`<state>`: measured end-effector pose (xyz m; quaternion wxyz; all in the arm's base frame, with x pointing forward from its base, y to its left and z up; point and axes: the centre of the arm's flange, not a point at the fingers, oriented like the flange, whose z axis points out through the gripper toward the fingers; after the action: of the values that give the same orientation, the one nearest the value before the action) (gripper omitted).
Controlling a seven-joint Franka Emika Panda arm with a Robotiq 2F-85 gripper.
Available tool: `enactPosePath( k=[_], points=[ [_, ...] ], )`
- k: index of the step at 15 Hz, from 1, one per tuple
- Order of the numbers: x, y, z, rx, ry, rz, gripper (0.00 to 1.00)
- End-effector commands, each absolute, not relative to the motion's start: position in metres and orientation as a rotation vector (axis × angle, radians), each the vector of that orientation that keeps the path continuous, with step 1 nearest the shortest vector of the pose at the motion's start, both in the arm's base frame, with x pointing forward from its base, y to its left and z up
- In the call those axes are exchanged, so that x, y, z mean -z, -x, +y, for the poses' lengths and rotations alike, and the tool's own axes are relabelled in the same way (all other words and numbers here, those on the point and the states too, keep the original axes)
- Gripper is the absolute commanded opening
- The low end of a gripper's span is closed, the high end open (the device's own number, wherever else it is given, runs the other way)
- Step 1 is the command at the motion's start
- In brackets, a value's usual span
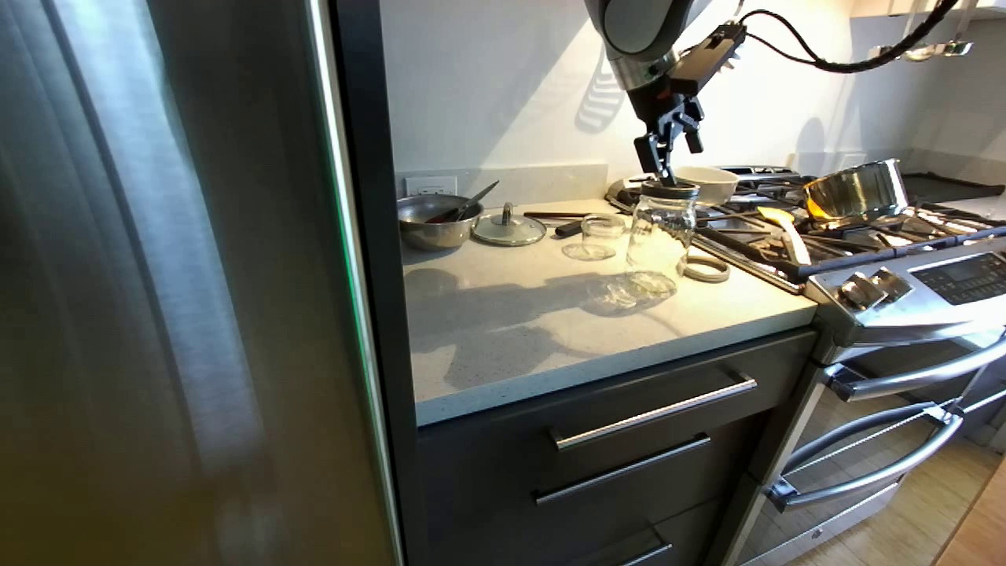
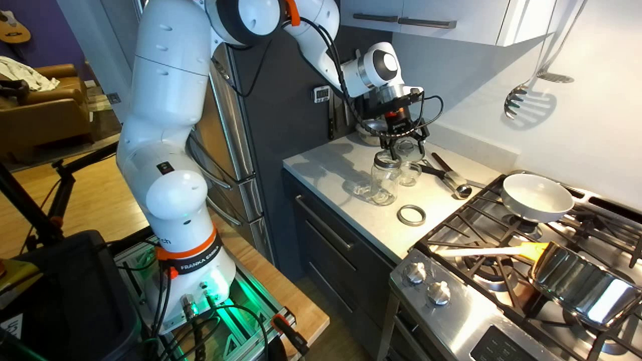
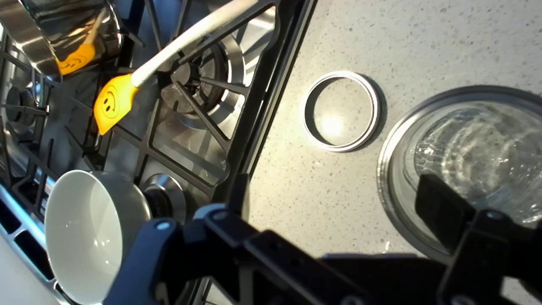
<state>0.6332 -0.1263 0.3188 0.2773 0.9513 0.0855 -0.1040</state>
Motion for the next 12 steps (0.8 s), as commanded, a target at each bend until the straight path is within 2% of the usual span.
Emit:
enactPosePath(
  k=[1, 12],
  points=[
    [-0.313, -0.625, -0.120, 0.267, -2.589, 0.255, 1.00],
    [-0.320, -0.613, -0.112, 0.337, -2.609, 0.240, 1.00]
  ],
)
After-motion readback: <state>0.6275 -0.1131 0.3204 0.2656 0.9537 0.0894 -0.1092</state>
